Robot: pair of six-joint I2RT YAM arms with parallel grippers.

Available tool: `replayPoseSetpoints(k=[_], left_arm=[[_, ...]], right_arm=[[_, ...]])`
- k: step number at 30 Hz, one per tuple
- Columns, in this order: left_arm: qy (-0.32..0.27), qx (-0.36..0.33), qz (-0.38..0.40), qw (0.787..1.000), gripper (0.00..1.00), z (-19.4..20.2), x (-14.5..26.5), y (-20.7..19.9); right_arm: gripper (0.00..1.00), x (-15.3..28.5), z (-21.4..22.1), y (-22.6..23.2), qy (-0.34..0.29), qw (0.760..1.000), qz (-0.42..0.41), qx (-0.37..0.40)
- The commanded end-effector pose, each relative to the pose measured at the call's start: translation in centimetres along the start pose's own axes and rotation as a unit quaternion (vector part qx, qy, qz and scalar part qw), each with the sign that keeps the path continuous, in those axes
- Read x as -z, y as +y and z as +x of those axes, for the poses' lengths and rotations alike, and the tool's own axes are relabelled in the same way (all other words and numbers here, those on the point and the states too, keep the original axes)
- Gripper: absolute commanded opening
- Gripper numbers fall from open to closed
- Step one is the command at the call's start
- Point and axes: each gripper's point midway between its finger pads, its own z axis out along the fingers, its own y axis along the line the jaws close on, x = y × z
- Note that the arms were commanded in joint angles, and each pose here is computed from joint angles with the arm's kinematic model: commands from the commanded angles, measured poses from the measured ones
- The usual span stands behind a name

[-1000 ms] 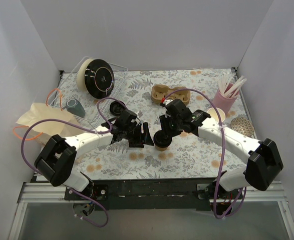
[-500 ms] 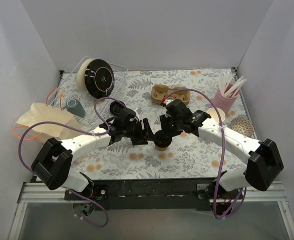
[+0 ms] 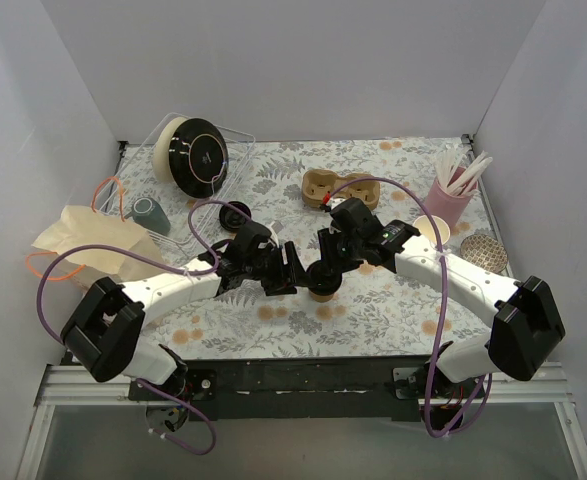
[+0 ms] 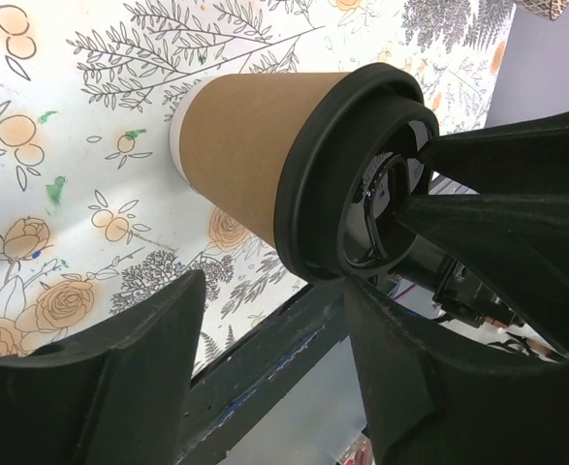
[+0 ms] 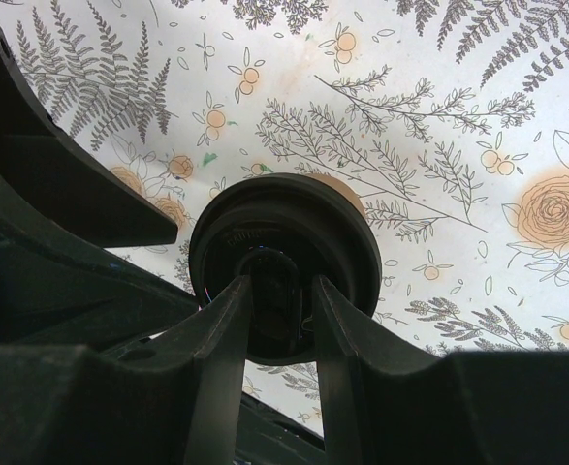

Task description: Pack the takeout coffee

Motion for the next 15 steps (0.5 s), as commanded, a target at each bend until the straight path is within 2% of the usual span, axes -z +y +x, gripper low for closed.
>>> replayPoseSetpoints(k=[1, 15], left_arm=[[0.001, -0.003, 0.015, 1.0, 0.55, 0.7, 0.7, -0.7], [0.008, 0.001, -0.009, 1.0, 0.53, 0.8, -1.1, 1.0]], right_arm=[[0.41, -1.5, 4.5, -2.2, 0.08, 0.996, 0.042, -0.003], [0.41, -1.7, 4.7, -2.2, 0.083, 0.996, 0.039, -0.005]])
